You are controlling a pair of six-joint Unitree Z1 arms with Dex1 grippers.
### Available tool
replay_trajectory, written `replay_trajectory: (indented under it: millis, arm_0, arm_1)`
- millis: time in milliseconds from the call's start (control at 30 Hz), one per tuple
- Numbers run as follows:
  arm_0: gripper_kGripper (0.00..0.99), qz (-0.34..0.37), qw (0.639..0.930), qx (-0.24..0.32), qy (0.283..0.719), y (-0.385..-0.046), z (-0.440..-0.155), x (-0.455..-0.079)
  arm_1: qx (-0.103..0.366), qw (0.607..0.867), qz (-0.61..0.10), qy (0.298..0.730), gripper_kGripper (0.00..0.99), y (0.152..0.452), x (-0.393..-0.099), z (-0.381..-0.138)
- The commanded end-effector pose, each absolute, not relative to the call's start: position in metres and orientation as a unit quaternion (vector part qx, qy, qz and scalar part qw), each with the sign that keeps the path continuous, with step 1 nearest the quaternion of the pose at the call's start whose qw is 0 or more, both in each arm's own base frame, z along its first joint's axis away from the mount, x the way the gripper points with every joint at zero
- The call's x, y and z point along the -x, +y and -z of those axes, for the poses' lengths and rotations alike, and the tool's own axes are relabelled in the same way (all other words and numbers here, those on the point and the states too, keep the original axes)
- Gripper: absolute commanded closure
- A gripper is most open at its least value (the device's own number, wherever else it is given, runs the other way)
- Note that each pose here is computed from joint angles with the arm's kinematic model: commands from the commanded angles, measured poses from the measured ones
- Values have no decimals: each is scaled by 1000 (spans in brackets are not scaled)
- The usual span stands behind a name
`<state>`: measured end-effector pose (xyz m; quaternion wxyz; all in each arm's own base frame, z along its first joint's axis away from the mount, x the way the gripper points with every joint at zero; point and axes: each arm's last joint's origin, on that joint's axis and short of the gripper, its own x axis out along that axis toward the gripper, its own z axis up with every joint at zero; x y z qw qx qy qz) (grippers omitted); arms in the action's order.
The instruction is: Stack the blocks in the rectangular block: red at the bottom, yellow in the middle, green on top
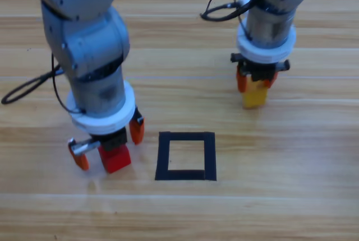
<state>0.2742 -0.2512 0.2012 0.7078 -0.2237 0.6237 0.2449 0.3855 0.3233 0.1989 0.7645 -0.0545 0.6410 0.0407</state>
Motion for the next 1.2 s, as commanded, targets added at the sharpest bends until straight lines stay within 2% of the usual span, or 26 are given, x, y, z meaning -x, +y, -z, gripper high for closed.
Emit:
replay_trajectory:
  millis: [33,167,367,500,600,733,800,900,967,1033,1100,1200]
  arm_0:
    - [22,-255,695,223,634,-242,-173,-273]
    - [33,-247,697,225,634,-241,-171,-271]
    - [47,-241,701,231,631,-243,-174,-273]
    - [116,-238,703,233,629,-243,-175,-274]
    - [263,-230,707,227,629,-243,-175,-274]
    - [608,-218,717,211,627,-243,-177,-275]
    - [740,-208,723,197,629,-244,-176,-277]
    - [797,-177,735,172,632,-250,-181,-283]
    - [878,-149,747,135,634,-260,-196,-295]
    - [916,-108,767,98,625,-269,-214,-307]
    - [932,-62,781,67,617,-277,-227,-307]
    - [990,-2,784,15,621,-293,-228,-299]
  arm_1:
    - [33,794,-51,605,815,283,-348,-287]
    - [28,799,-54,599,817,268,-328,-308]
    - [21,800,-57,597,817,256,-310,-321]
    - [22,803,-55,592,817,252,-306,-326]
    - [23,806,-53,589,841,250,-304,-329]
    - [21,809,-51,585,843,247,-303,-331]
    - [22,810,-50,583,843,246,-302,-331]
    - [20,811,-47,583,843,243,-303,-332]
    - [18,811,-43,583,843,240,-304,-332]
    - [18,810,-43,584,843,240,-303,-332]
    - [16,810,-44,584,843,240,-303,-333]
    - [13,809,-47,585,843,240,-302,-334]
